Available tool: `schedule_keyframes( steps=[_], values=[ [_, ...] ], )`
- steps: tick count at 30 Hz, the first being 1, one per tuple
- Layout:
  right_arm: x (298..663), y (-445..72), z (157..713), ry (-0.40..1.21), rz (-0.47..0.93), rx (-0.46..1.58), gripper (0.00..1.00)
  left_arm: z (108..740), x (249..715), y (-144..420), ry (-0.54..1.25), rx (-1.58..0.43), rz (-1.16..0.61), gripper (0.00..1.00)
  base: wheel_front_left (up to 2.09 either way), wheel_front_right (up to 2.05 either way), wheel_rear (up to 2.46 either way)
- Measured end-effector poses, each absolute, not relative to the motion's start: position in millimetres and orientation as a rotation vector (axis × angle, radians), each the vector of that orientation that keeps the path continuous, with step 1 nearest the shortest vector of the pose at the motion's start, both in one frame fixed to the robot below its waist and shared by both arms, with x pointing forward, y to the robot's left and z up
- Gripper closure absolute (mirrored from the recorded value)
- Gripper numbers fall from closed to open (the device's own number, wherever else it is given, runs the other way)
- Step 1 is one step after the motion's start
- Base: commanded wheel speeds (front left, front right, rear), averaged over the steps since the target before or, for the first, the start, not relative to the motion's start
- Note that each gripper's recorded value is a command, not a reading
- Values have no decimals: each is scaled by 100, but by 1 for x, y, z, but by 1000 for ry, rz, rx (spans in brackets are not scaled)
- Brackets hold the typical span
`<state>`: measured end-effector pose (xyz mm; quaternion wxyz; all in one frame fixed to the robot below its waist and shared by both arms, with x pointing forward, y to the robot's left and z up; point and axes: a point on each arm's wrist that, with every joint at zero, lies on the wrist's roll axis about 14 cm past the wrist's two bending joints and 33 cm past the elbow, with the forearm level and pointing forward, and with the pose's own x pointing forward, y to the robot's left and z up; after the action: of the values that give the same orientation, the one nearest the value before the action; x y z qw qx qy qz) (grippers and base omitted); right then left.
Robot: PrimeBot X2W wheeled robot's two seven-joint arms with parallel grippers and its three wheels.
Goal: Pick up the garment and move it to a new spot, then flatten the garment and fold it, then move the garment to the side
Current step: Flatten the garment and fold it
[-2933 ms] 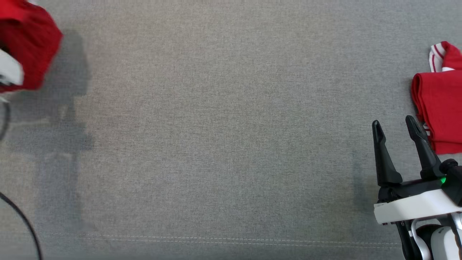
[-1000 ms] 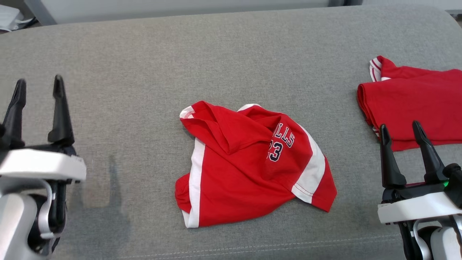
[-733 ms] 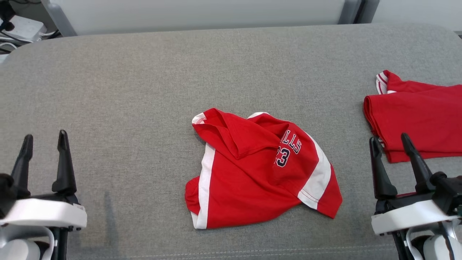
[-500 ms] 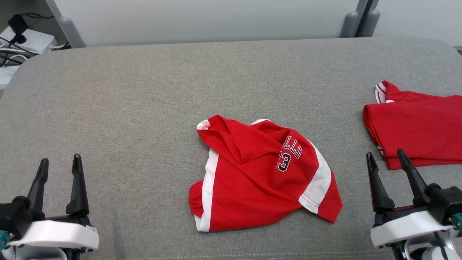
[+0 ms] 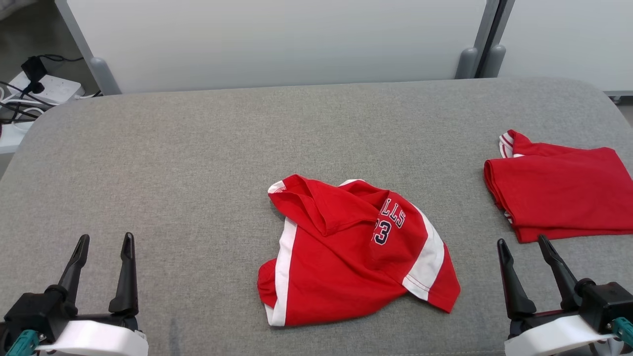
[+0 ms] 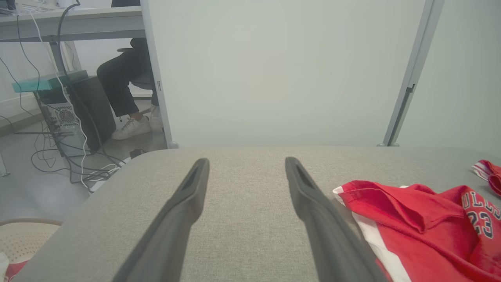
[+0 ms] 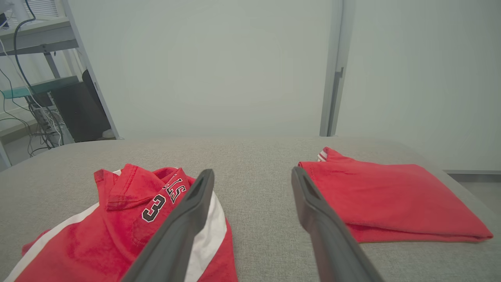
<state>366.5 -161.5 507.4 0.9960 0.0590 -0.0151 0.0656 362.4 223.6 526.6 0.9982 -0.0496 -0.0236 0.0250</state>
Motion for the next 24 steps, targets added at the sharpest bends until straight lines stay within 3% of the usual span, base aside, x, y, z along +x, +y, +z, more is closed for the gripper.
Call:
schedule_keyframes(
  steps=[17, 24],
  values=[
    [366, -163, 503, -8, 122, 120, 0, 524, 364, 222, -51, -107, 57, 0, 0, 0, 0],
    [388, -151, 508, -8, 186, 85, 0, 522, 362, 227, -47, -101, 76, 0, 0, 0, 0]
  ],
)
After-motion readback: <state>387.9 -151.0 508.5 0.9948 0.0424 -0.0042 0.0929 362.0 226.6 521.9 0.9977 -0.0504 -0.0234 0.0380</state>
